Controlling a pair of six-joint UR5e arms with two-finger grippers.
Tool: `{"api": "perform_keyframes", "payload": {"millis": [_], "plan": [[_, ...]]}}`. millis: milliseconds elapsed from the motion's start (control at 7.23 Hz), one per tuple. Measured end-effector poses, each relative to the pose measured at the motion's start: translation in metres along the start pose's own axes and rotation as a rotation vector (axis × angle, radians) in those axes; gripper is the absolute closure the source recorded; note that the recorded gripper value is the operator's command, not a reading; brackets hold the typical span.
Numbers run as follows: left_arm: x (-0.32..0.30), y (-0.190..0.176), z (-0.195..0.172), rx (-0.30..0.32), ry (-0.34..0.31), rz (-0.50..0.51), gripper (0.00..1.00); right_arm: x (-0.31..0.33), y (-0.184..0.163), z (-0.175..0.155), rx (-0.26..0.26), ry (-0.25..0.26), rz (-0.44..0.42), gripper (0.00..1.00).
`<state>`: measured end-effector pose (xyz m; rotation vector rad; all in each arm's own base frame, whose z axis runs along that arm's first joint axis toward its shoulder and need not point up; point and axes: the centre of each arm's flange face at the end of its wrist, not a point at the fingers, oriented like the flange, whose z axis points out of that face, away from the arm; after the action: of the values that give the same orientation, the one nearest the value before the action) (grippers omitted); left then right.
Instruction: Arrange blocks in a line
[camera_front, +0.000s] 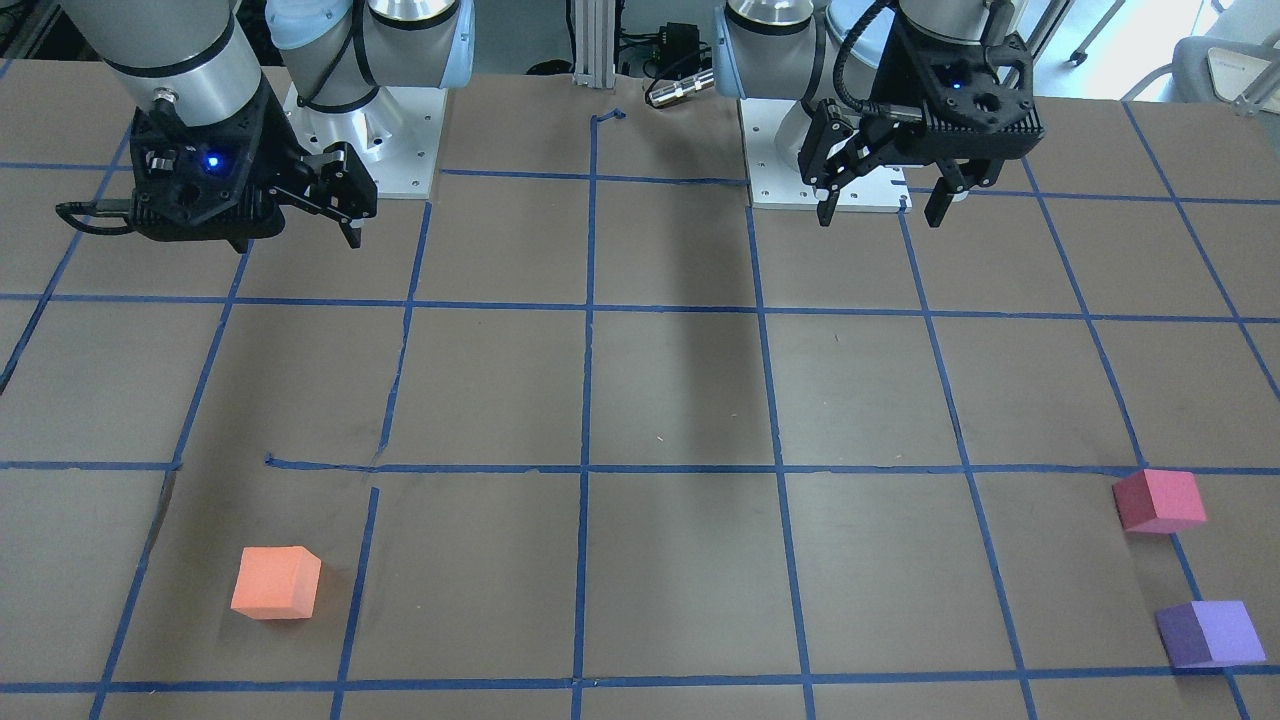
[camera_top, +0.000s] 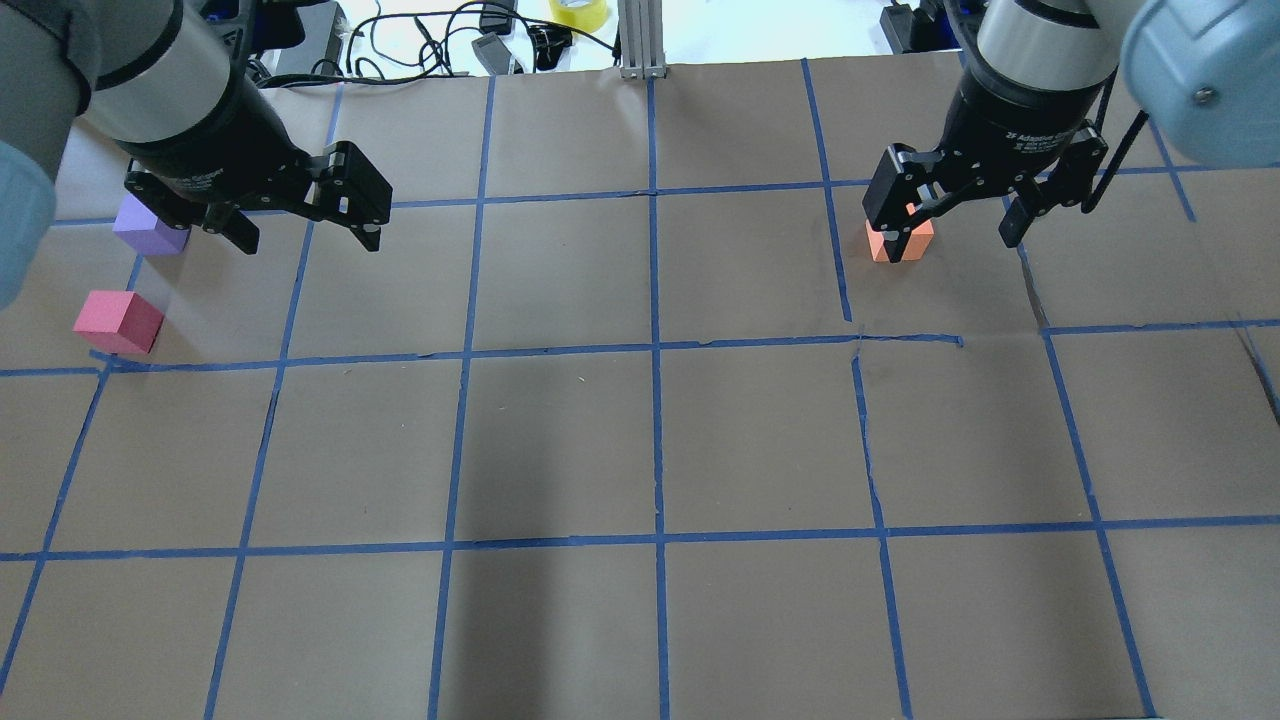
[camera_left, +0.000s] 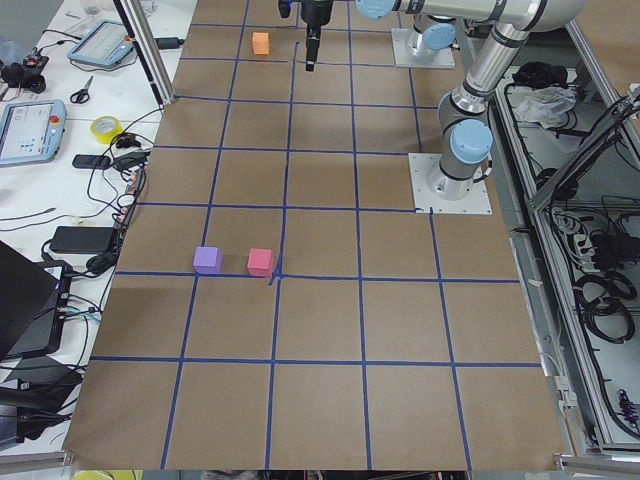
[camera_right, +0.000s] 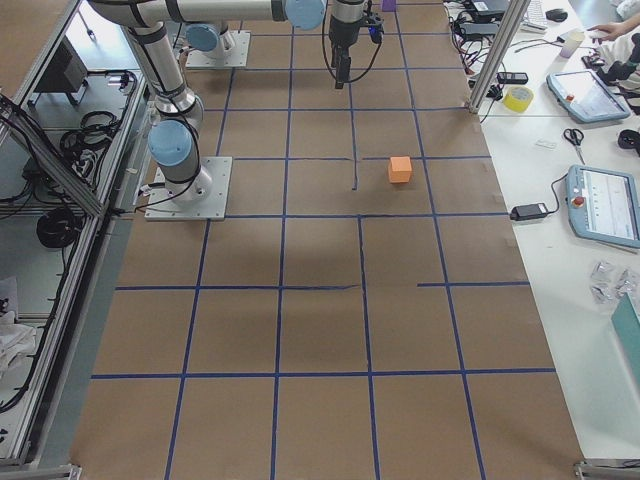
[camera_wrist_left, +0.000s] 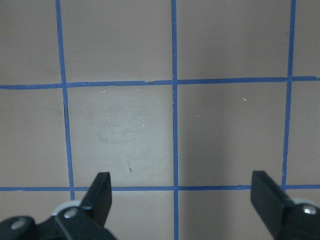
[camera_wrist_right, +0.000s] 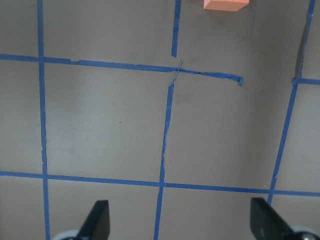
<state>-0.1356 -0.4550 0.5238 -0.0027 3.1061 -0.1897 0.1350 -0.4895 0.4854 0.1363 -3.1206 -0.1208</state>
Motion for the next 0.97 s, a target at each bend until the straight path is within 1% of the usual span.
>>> {"api": "perform_keyframes", "payload": {"millis": [415,692,830,969], "plan": [[-0.002,-0.002,0.001,0.005,-0.003,-0.006,0.0,0.004,-0.006,0.004,0.0,-0.001,0.0,0.0],[-0.002,-0.002,0.001,0.005,-0.002,-0.006,0.0,0.006,-0.01,0.009,-0.01,-0.003,-0.005,0.0],[-0.002,-0.001,0.0,0.005,-0.003,-0.005,0.0,0.007,-0.012,0.011,-0.011,-0.004,-0.026,0.0],[-0.002,-0.001,0.0,0.007,-0.004,-0.004,0.0,0.008,-0.018,0.014,-0.003,-0.004,-0.079,0.0]]}}
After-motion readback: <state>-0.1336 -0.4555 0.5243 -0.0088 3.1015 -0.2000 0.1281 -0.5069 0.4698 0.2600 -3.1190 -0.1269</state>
